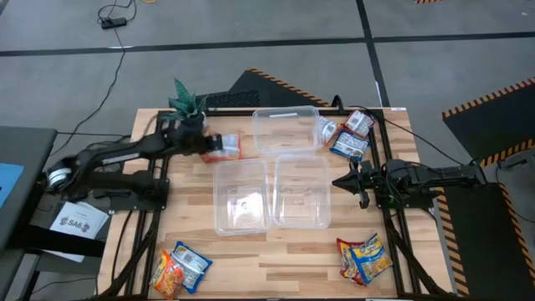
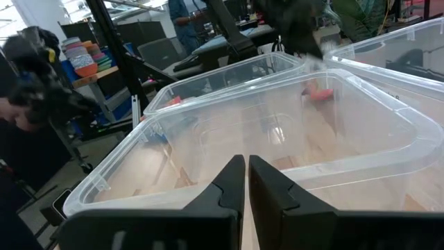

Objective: Sort Maruchan noodles
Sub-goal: Put the top left orange noodle pack into the top transparent bin

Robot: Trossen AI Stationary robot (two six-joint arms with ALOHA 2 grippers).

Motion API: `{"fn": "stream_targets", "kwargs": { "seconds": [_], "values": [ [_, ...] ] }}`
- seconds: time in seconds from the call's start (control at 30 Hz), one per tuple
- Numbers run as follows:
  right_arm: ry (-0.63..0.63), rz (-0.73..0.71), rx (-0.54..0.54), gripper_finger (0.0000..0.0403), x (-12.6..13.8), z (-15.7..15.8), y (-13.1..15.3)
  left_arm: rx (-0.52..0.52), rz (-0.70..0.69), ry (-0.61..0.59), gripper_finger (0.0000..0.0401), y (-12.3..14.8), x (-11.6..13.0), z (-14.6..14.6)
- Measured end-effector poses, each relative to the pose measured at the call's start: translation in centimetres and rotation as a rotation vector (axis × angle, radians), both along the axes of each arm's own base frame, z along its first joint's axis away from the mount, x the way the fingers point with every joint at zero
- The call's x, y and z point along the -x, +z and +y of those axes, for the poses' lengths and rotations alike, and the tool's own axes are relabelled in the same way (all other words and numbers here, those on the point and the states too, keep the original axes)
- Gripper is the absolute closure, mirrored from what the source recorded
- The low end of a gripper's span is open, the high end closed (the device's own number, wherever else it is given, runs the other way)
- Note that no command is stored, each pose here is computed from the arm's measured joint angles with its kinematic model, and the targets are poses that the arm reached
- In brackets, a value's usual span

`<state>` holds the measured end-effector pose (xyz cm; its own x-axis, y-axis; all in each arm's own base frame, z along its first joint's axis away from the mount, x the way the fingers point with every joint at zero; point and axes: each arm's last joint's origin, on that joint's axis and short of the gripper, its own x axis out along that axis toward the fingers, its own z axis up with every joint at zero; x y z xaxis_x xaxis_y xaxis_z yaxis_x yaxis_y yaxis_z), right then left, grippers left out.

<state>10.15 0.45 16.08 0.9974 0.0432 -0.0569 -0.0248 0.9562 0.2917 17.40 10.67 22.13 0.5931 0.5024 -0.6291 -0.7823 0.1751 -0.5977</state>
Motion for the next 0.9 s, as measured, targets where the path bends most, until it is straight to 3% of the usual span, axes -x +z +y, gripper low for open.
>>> {"fn": "stream_targets", "kwargs": {
  "seconds": [0.2,0.37,0.57,0.77,0.9],
  "values": [
    [0.000,0.000,0.000,0.0358,0.0,0.0,0.0,-0.213,-0.159,-0.011,0.0401,6.3,0.9,-0.9],
    [0.000,0.000,0.000,0.0358,0.0,0.0,0.0,-0.389,-0.170,-0.036,0.0401,11.5,-0.6,-0.4],
    [0.000,0.000,0.000,0.0358,0.0,0.0,0.0,-0.437,-0.097,-0.172,0.0401,13.5,-6.6,2.4],
    [0.000,0.000,0.000,0.0358,0.0,0.0,0.0,-0.432,-0.029,-0.386,0.0400,12.3,-14.3,4.1],
    [0.000,0.000,0.000,0.0358,0.0,0.0,0.0,-0.443,0.013,-0.486,0.0390,11.6,-18.0,4.1]
  ]
}}
